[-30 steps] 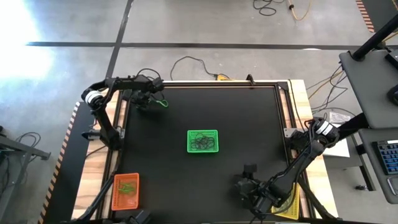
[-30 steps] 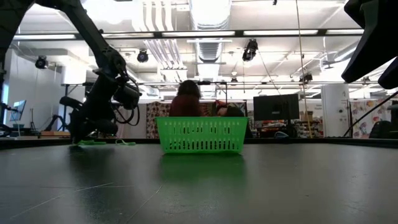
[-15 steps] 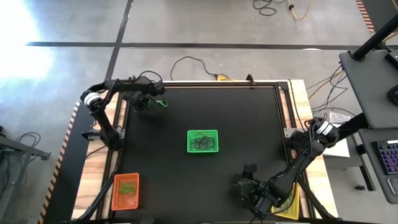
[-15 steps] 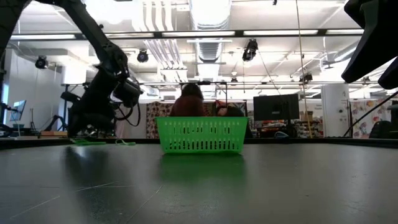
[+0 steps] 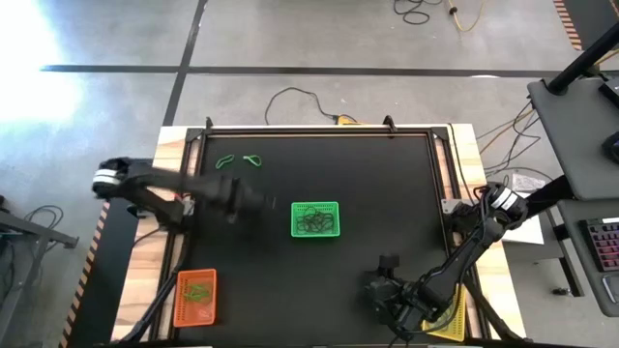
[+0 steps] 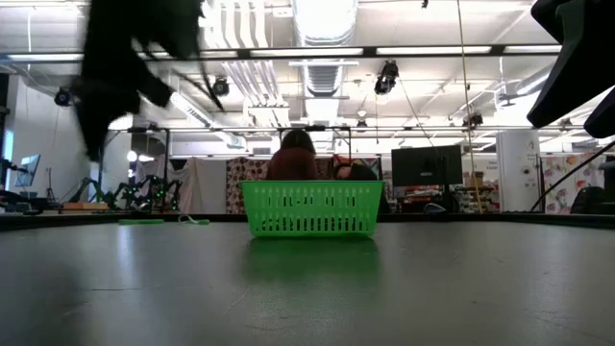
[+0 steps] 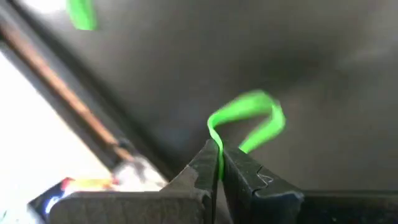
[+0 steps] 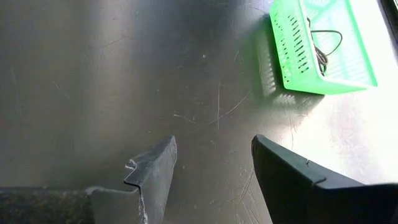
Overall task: Sort rubber bands into baskets
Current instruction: Put the green rubber band into the orange basket
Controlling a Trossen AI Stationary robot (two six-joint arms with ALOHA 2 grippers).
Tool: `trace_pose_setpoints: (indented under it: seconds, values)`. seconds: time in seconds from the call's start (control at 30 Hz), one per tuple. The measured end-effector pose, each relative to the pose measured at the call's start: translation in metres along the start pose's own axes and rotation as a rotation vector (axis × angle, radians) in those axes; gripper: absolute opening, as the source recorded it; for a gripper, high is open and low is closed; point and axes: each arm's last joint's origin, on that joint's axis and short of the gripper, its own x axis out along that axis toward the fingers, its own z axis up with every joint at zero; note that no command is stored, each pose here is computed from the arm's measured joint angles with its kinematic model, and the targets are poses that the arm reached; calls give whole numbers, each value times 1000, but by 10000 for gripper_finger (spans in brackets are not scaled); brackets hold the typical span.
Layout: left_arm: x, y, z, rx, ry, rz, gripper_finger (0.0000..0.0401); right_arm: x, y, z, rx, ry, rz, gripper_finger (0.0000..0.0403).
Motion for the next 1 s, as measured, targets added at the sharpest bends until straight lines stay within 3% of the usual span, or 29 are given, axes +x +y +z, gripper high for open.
trace_pose_setpoints:
  seconds: [0.1,0.23,0.4,0.47,0.53,0.63,1.0]
  values:
    - [-19,-24,-42,106,-38,-99,0,0,0,0,-11,-1,-1,206]
    - [-39,-47,-105,333,-113,-212,0,0,-1,1,-19,-18,-23,206]
    - [-64,-60,-160,251,-154,-402,0,2,-4,3,-39,-30,-52,206]
    - [-72,-64,-177,211,-93,-493,0,5,-6,5,-47,-36,-72,206]
    - [-77,-66,-189,156,-26,-530,0,8,-10,7,-53,-32,-84,206]
    - [-74,-72,-202,111,48,-504,0,12,-15,10,-39,-25,-98,206]
    - [-33,-100,-205,163,174,-344,0,18,-21,14,-24,-15,-110,206]
